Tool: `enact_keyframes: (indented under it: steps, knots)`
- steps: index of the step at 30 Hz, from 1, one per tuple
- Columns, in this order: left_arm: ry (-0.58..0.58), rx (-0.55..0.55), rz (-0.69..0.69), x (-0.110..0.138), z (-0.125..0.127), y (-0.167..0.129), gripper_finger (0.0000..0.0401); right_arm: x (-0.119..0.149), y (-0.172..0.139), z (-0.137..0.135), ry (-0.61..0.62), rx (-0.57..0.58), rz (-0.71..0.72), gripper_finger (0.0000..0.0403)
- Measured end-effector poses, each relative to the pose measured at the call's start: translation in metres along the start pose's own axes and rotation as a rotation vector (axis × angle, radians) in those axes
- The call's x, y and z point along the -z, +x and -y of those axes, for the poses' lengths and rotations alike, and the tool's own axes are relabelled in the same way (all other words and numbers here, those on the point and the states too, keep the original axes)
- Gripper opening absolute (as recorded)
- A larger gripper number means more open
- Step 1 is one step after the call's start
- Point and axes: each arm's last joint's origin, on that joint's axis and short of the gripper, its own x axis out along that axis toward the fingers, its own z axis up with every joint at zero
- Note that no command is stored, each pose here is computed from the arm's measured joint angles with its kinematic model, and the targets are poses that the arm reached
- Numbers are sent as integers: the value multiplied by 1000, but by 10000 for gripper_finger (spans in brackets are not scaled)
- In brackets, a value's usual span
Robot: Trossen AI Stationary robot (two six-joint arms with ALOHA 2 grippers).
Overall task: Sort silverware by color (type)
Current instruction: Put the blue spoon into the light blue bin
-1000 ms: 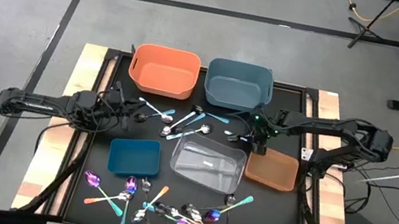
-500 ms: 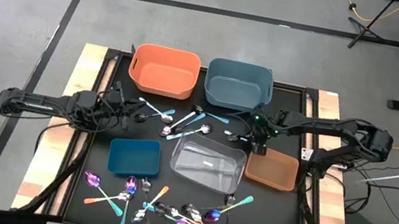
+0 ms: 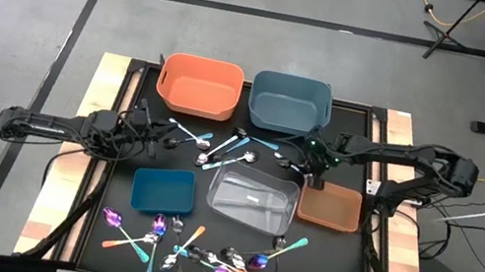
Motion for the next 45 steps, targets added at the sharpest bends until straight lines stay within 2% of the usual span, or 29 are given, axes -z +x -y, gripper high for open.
enact_keyframes:
  steps: [7,12,20,31,39,45]
  knots:
    - [0,0,0,0,0,0,0,4,-15,-5,52,-22,19,2]
    - [0,0,0,0,0,0,0,10,-22,-9,107,-43,-18,0]
    - [0,0,0,0,0,0,0,14,-28,-14,218,-134,-28,1]
    - [0,0,0,0,0,0,0,4,-25,-45,114,-219,-34,1]
    - [0,0,0,0,0,0,0,1,-26,-48,173,-138,-53,0]
    - [0,0,1,0,0,0,0,-12,-44,-44,186,-65,-76,0]
